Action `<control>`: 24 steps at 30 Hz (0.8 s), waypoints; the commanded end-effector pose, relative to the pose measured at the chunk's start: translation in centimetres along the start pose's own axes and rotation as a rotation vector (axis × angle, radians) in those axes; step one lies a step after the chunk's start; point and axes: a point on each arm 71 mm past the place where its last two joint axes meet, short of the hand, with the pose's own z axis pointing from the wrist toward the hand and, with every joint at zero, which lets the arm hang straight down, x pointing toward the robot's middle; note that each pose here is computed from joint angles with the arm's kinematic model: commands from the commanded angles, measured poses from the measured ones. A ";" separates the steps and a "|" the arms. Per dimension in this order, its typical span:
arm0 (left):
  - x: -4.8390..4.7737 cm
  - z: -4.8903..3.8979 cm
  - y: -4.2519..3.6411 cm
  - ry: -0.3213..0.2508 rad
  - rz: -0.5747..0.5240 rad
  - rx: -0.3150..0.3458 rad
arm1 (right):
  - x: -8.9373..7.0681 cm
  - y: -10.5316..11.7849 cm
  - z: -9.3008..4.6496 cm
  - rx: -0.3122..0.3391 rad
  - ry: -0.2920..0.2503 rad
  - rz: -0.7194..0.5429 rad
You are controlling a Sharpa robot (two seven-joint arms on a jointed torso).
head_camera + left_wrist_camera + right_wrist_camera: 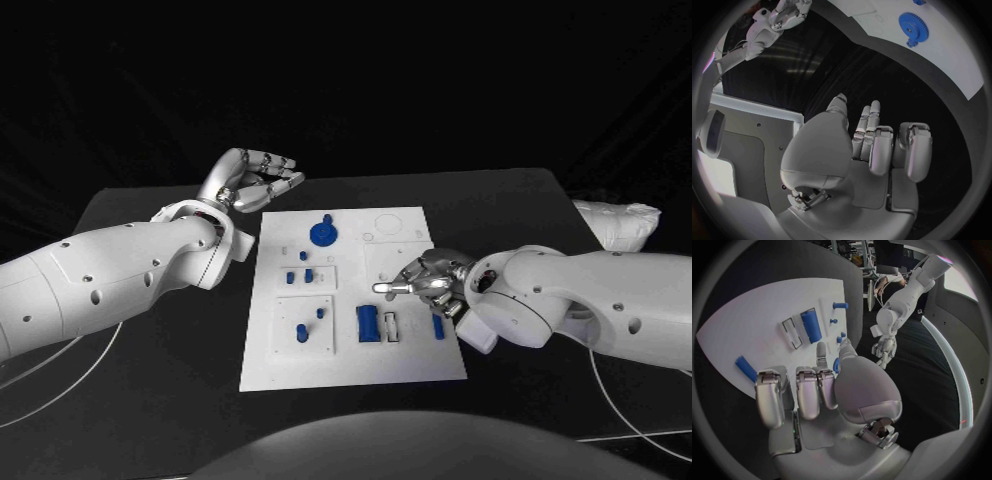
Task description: Assemble the parts on the task board
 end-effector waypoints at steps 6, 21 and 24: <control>0.39 0.20 -0.22 0.016 -0.010 0.005 | -3.5 0.2 -3.1 -0.070 -0.126 -0.156; 0.69 0.43 -0.33 0.019 -0.010 0.007 | -5.4 -4.9 -5.4 0.218 -0.161 -0.332; 0.66 0.42 -0.31 0.019 -0.010 0.006 | -5.0 -5.6 -5.2 0.244 -0.151 -0.350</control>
